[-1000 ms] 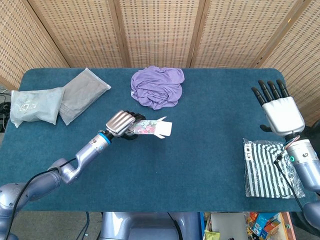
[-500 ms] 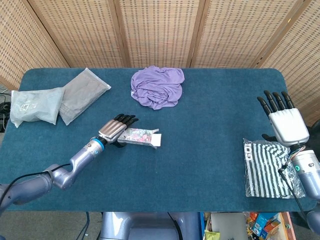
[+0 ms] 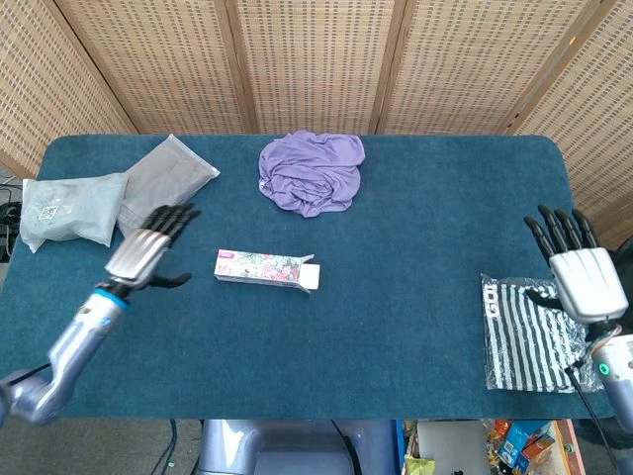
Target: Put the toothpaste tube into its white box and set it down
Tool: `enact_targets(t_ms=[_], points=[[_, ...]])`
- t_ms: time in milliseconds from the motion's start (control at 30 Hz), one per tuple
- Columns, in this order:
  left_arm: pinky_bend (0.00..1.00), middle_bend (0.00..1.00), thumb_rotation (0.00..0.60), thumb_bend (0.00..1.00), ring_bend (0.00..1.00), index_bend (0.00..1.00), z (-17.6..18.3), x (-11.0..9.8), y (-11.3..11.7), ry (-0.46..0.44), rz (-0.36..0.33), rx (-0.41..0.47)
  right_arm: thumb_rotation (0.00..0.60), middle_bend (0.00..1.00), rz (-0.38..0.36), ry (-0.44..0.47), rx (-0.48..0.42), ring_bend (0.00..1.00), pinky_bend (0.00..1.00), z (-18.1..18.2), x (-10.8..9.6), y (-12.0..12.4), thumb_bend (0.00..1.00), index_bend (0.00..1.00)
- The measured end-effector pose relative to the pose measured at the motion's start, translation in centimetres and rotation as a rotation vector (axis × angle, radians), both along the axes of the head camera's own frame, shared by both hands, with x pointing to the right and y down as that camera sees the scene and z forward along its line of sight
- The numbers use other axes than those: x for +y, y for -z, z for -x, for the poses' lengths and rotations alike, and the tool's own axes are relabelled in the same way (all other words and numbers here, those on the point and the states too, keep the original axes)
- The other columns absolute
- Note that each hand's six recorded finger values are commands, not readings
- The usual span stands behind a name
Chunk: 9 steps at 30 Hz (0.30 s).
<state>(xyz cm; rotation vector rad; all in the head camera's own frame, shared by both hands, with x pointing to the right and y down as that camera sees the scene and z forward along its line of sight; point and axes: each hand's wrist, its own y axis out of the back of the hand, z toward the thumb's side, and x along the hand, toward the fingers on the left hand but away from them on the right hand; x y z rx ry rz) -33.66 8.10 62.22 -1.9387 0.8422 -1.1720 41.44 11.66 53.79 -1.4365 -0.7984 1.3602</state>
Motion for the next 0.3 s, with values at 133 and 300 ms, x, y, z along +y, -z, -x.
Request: enact_targets(t_ms=[133,300], points=[[0.0,0.0,0.6,0.19,0.0,0.0,4.7,2.7,3.1,0.094,-0.052,-0.028,0.6,0.0,0.014,-0.035,-0.055,0.0,0.0,-0.7,2.9,-0.8,0.0,0.0],[0.0,0.0,0.6,0.18,0.0,0.0,9.0,6.8,6.0,0.185,-0.084,-0.101,0.6,0.0,0.022,-0.083,-0.098,0.0,0.0,-1.3,6.0,-1.3,0.0,0.0]])
